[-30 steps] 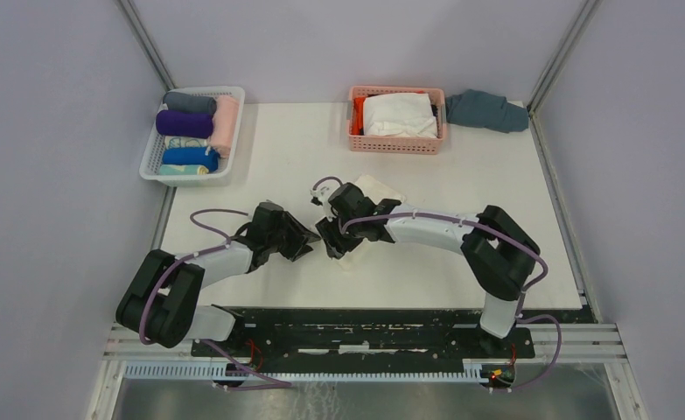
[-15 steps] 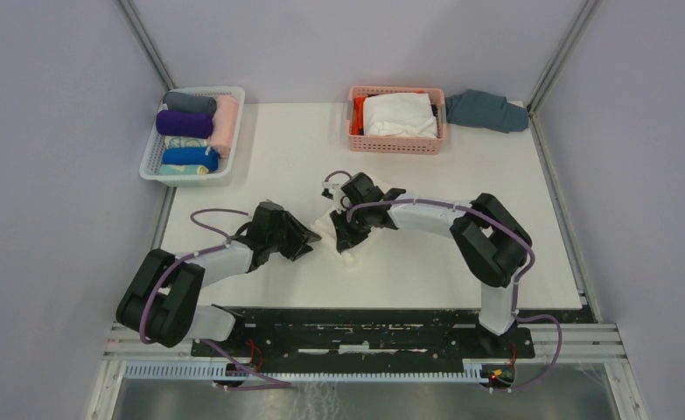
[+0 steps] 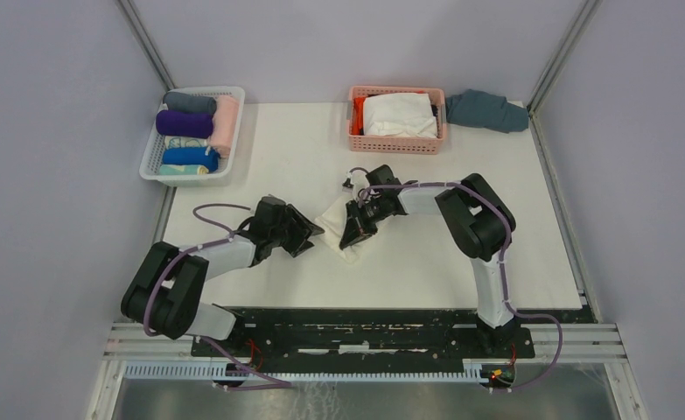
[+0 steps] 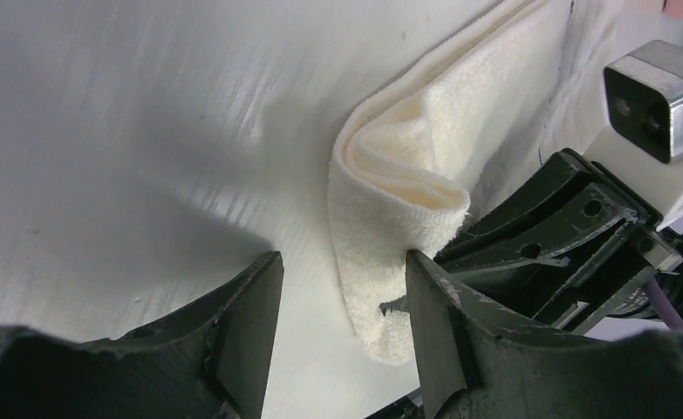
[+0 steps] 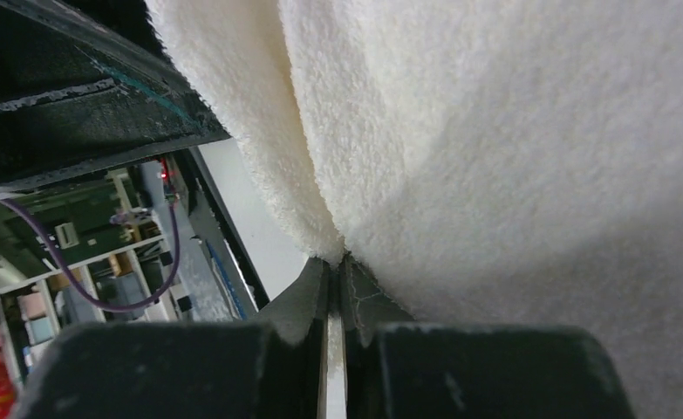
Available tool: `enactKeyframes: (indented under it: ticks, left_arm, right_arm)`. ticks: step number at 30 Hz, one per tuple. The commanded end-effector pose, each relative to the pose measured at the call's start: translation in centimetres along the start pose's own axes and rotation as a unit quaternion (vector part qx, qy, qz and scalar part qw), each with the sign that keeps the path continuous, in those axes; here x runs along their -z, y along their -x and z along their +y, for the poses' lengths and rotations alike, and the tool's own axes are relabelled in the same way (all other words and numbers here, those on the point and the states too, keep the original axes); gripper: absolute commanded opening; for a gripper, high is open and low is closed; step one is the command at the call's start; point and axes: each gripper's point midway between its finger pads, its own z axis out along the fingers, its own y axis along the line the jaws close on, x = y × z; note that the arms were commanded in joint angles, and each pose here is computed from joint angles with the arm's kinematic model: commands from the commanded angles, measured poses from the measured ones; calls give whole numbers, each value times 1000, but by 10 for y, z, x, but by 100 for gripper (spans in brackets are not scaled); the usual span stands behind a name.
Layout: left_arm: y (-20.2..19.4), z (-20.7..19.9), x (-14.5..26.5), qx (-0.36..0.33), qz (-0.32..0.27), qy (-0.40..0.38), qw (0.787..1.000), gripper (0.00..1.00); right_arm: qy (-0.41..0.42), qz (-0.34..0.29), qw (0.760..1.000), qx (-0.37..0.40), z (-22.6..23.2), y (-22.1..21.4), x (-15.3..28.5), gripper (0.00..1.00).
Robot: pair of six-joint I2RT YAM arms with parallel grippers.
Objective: Roll the towels
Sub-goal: Fold the towel at the center of the board.
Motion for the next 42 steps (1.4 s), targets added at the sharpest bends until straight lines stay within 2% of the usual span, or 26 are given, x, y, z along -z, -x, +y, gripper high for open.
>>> enactKeyframes:
  ticks: [1, 6, 9, 12, 15, 19, 22, 25, 33, 42]
  left_arm:
    - [9, -9, -9, -24, -11, -5, 1000, 61]
    - [13, 3, -23, -24, -11, 33, 999, 55]
    - [11, 15, -30, -21, -5, 58, 998, 50]
    - [9, 29, -34, -17, 0, 86, 996, 46]
    - [5, 43, -36, -17, 3, 108, 994, 44]
    - [1, 51, -37, -18, 9, 120, 993, 43]
    - [0, 52, -36, -21, 10, 123, 992, 43]
    - [1, 52, -36, -23, 8, 125, 992, 43]
    - [1, 52, -34, -26, 8, 127, 992, 43]
    - [2, 52, -34, -30, 7, 130, 991, 43]
  right_arm:
    - [30, -3, 1000, -2, -2, 7, -4, 9]
    - [6, -8, 1000, 11, 0, 7, 4, 9]
    - [-15, -17, 999, 39, 13, 8, 13, 16]
    - [-75, -30, 994, 80, 21, 9, 26, 24]
    - [-141, -42, 982, 121, 29, 7, 41, 32]
    - [-235, -65, 950, 194, 43, 8, 57, 39]
    - [-276, -72, 927, 243, 56, 6, 54, 39]
    - [-292, -69, 915, 269, 62, 3, 42, 38]
    - [-354, -44, 893, 273, 36, 1, 30, 38]
    - [-370, -12, 888, 272, 19, -10, 23, 42]
